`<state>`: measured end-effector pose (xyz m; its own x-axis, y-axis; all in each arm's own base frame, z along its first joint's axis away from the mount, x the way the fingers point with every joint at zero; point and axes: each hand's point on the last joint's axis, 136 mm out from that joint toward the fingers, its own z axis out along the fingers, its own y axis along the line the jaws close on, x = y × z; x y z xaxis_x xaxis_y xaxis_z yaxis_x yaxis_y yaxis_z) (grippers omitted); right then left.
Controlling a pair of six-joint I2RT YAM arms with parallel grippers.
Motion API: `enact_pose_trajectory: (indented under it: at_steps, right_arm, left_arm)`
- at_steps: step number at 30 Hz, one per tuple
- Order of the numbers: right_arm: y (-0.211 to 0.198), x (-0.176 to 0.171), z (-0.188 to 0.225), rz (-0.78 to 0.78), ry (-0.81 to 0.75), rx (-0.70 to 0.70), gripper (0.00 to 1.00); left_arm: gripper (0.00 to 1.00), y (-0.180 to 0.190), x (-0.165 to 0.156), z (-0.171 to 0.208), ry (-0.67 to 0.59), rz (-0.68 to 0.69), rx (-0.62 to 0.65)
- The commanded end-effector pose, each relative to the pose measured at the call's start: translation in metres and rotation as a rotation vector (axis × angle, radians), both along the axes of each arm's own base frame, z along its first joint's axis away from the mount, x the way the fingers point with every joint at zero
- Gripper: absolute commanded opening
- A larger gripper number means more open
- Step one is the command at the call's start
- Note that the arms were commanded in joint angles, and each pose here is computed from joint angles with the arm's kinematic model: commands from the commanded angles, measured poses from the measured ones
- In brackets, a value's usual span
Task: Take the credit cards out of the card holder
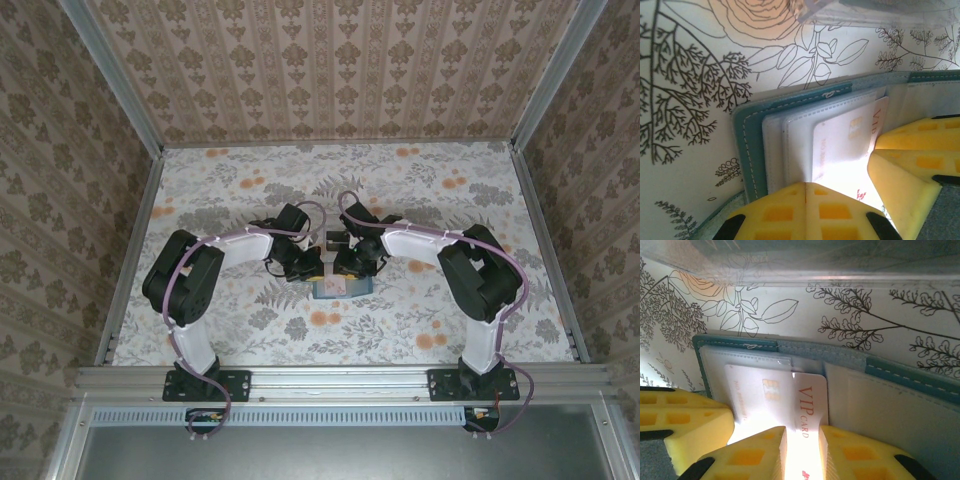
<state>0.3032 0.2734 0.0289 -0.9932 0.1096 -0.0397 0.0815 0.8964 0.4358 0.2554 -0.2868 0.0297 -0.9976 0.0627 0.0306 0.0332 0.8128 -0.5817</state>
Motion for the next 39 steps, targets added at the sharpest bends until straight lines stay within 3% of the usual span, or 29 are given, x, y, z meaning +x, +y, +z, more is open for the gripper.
enact_pose_trajectory:
  at_steps: [1, 14, 21, 33, 39]
  right_arm:
    - [-0.008, -0.002, 0.014, -0.002, -0.026, -0.006, 0.28]
    - [-0.014, -0.011, -0.012, 0.013, 0.032, -0.055, 0.29]
    - [-0.015, -0.015, -0.022, 0.019, 0.052, -0.053, 0.29]
    - [0.001, -0.011, 0.000, -0.018, 0.042, 0.128, 0.25]
    - [0.008, -0.009, 0.012, -0.024, 0.035, 0.194, 0.23]
  left_arm:
    - [0.01, 0.007, -0.001, 0.004, -0.009, -0.005, 0.019]
    - [0.01, -0.006, -0.002, 0.023, -0.024, -0.037, -0.012]
    - [0.01, -0.004, -0.007, 0.010, 0.011, -0.049, 0.016]
    - [0.01, 0.019, -0.017, -0.020, 0.053, -0.091, 0.178]
    - [0.01, 0.022, -0.018, -0.022, 0.059, -0.097, 0.194]
